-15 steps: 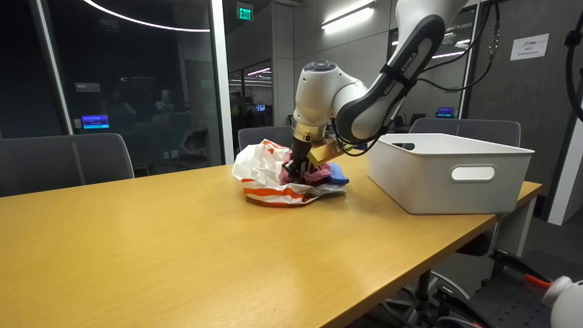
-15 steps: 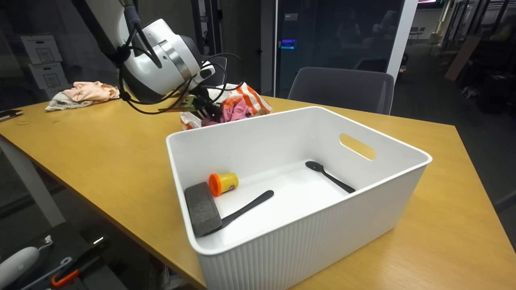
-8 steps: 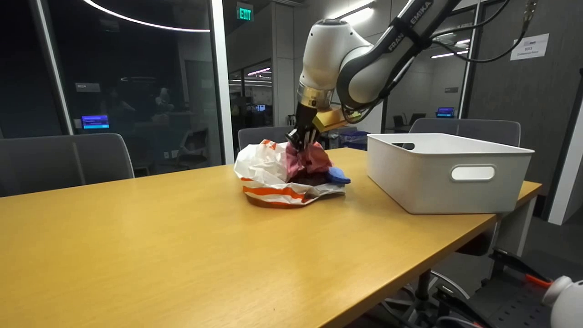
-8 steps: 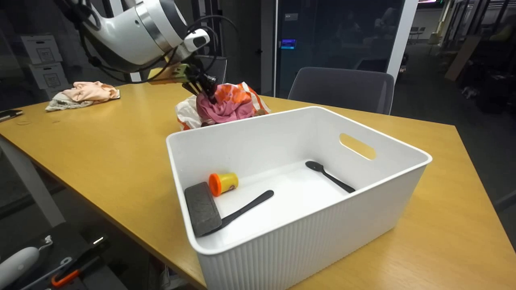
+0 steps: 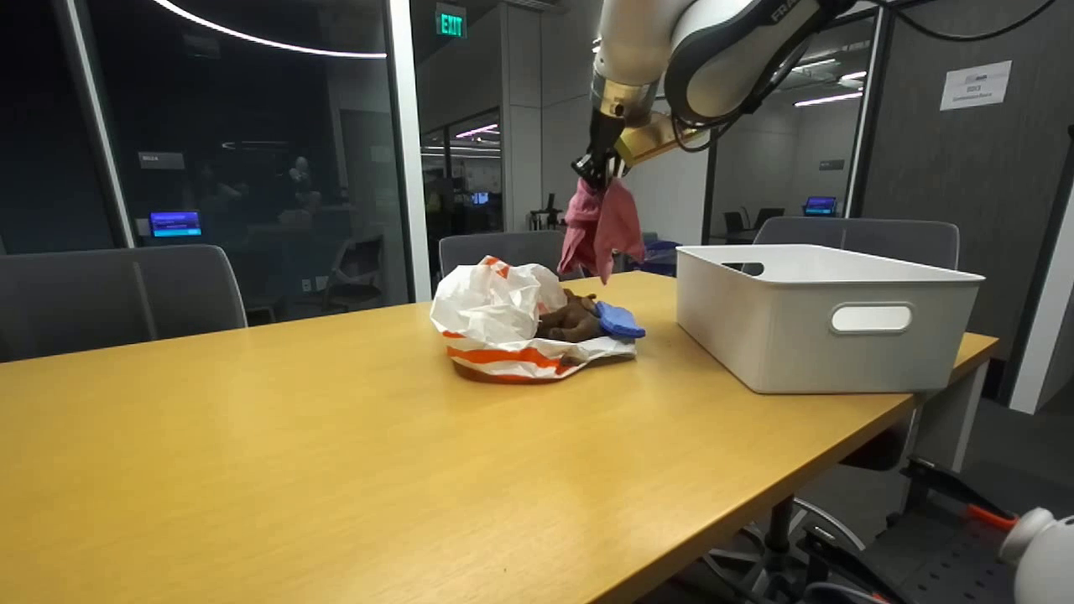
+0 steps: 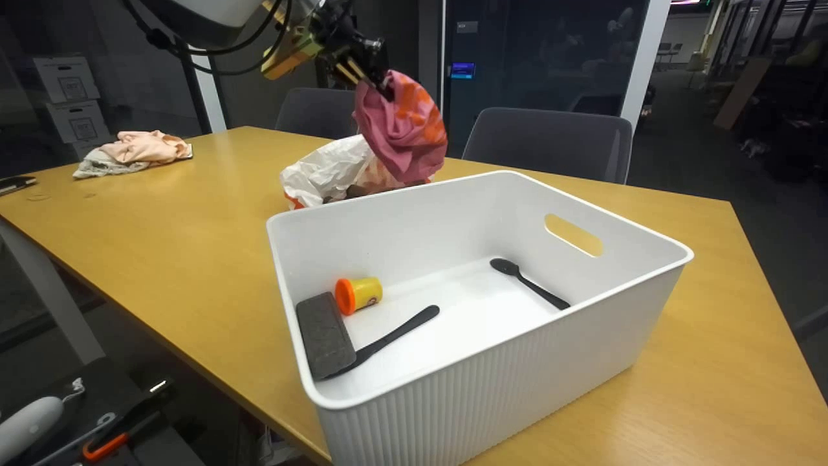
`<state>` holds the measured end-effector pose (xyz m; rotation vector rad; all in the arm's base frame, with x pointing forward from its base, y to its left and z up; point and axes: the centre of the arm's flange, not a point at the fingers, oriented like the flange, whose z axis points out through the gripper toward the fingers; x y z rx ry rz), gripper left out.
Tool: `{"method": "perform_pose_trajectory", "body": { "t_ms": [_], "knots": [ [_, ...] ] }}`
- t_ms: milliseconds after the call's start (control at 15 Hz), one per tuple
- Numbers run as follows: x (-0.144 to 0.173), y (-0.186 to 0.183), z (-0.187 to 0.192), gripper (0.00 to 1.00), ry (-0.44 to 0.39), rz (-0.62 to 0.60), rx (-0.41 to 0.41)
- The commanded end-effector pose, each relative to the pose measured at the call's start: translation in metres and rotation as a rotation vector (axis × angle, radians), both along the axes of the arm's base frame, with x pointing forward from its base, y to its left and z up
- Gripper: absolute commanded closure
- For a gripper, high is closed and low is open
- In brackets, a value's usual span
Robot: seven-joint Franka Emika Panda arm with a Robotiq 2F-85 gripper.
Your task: Transfer the items, which are in the plastic, to the organization bin
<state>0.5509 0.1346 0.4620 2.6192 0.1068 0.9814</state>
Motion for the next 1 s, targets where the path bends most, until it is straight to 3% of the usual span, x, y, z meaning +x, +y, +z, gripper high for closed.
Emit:
{"method": "perform_pose_trajectory", "body": {
  "t_ms": [0, 267, 400, 533, 800, 867, 933],
  "knots": [
    [-0.003, -0.061, 0.044, 0.96, -0.096, -0.17, -0.044],
    [-0.016, -0.137, 0.078, 0.96, -0.154, -0.38, -0.077],
    [-0.03, -0.17, 0.087, 0.96, -0.137, -0.494, -0.125],
    [-0.045, -0.188, 0.077, 0.95, -0.04, -0.569, -0.174],
    [-0.072, -0.168, 0.006, 0.95, 0.188, -0.567, -0.183],
    [-0.077, -0.16, -0.011, 0.67, 0.224, -0.568, -0.184],
    [-0.081, -0.153, -0.022, 0.66, 0.248, -0.562, -0.178]
  ]
}}
